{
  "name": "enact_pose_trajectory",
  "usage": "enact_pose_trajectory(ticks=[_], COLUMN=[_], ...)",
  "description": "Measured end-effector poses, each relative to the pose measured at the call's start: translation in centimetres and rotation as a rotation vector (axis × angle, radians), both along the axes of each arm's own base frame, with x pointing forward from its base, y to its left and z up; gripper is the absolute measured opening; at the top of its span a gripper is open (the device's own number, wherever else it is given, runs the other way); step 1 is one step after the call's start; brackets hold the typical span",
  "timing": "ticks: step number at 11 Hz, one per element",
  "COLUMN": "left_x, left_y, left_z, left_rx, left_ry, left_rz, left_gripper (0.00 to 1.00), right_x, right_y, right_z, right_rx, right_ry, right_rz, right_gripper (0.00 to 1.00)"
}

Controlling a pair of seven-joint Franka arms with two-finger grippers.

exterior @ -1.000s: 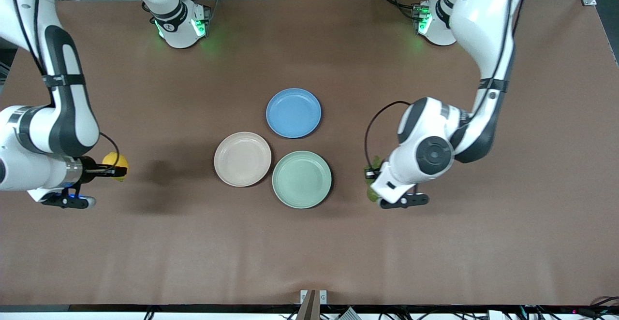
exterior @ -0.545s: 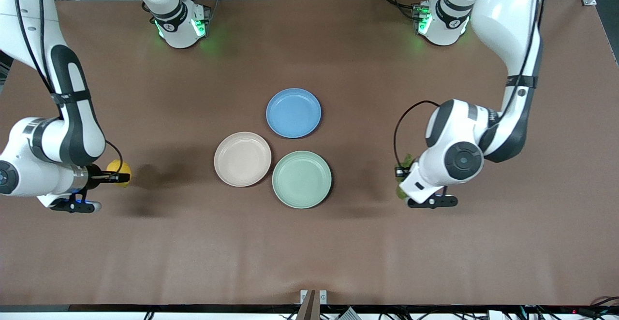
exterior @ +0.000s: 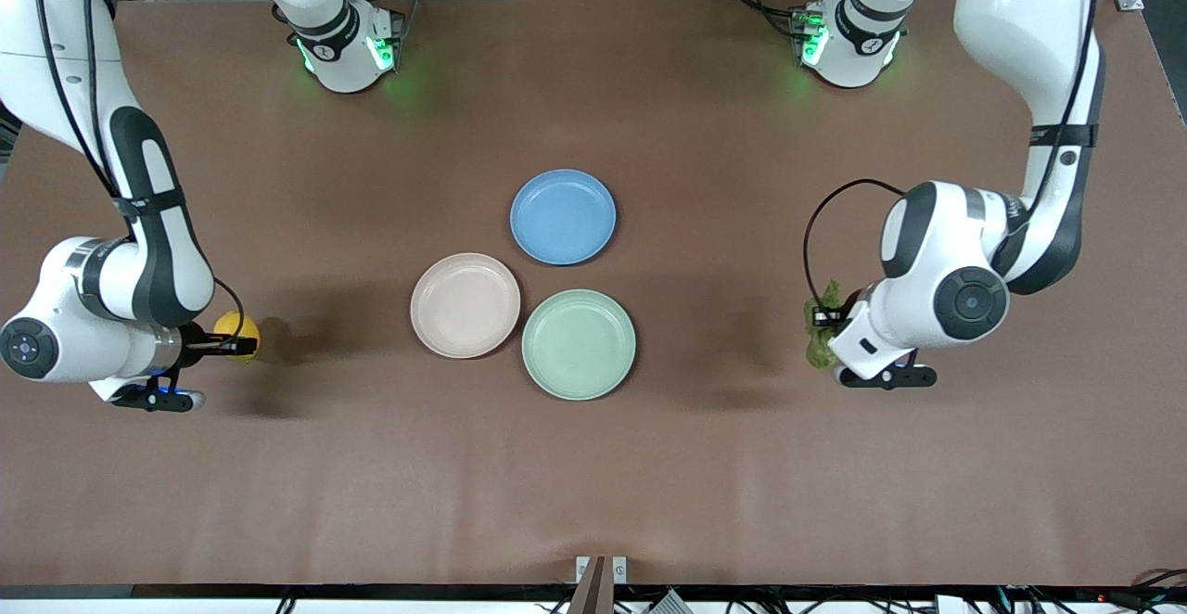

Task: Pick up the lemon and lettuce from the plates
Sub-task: 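Lift the lettuce with the left gripper while the right gripper carries the lemon away, then lower and release the lemon and lettuce onto the bare table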

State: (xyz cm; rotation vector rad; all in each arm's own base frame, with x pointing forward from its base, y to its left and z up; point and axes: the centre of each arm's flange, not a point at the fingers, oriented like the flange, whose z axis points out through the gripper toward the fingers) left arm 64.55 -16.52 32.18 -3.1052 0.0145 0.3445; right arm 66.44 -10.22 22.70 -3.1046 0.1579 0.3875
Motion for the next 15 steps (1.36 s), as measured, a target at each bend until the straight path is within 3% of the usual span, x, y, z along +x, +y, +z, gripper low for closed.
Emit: enact_pose_trajectory(ticks=[2, 5, 8, 11, 15], left_x=[-0.5, -0.7, -0.5, -0.2, 0.1], left_y=[1.5, 2.7, 4.4, 4.6, 4.8], left_z=[-0.5, -1.1, -2.4, -4.5, -4.3], left_rx=[0.004, 0.028, 0.037, 0.046, 0.046], left_ry=[0.018, 0.028, 0.042, 0.035, 0.025], left_rz=[0.002, -0.018, -0.006, -0.014, -0.013], left_gripper=[0.01, 0.01, 0.01, 0.04, 0.56], right_x=[-0.1, -0.1, -0.5, -1.1, -4.4], right_y=[0.0, 0.1, 0.4, 0.6, 0.9], right_z=[-0.4, -0.6, -0.4, 4.2, 13.0], right_rx=[0.001, 0.002, 0.006, 0.01, 0.007], right_ry=[0.005, 0.012, 0.052, 0.084, 0.031], right_rz=[0.0, 0.0, -0.013, -0.02, -0.024], right_gripper=[0.74, 1.0, 1.0, 1.0, 1.0])
